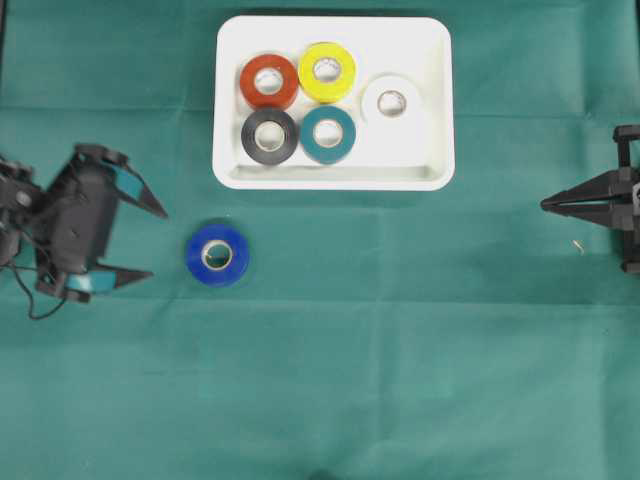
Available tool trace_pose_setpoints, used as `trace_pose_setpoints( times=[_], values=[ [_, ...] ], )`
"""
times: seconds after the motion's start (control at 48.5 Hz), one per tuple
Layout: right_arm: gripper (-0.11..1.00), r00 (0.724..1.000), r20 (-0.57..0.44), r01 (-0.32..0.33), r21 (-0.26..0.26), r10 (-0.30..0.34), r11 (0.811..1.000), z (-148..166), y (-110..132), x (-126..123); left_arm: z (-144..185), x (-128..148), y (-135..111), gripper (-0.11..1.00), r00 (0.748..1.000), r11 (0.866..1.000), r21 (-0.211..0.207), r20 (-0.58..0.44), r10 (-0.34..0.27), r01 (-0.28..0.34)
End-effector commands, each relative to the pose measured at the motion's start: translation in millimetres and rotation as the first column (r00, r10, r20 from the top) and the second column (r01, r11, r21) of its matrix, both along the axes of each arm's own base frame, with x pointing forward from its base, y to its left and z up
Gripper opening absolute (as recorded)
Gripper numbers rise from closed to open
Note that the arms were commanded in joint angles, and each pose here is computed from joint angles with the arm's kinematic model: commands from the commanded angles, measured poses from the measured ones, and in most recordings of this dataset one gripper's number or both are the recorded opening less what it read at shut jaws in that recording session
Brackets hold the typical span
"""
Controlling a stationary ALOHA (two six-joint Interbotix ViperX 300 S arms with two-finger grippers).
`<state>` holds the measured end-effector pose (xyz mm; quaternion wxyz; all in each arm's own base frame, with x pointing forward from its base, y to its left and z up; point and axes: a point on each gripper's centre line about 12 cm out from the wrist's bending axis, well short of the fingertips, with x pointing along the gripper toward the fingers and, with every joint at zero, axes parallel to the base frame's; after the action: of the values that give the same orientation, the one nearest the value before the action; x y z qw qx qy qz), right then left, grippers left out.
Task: Put the tape into the white case with the left arm.
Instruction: 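Move the left gripper over the blue tape roll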
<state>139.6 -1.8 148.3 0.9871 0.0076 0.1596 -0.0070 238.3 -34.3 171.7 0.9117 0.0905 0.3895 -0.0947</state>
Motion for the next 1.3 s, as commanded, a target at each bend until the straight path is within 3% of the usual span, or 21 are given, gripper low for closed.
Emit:
trace_pose_setpoints(
  times=[0.0,0.66,1.278],
  values=[
    [-0.09,1.000,0.014,0.001,0.000,-0.001,1.000,4.7,-0.2,2.5,1.6,14.0,-7.5,0.97,1.000,1.000,-0.003,0.012,-0.020,0.020],
    [-0.09,1.000,0.014,0.001,0.000,-0.001,1.000,4.3,-0.2,2.3,-38.2,69.8,-39.0,0.97,0.988,0.995,0.020,-0.128,-0.090,0.093],
    [-0.09,1.000,0.014,0.001,0.000,-0.001,1.000,4.3,-0.2,2.3,-63.1,70.8,-28.8,0.97,0.976,0.997,0.035,-0.207,-0.060,0.068]
  ],
)
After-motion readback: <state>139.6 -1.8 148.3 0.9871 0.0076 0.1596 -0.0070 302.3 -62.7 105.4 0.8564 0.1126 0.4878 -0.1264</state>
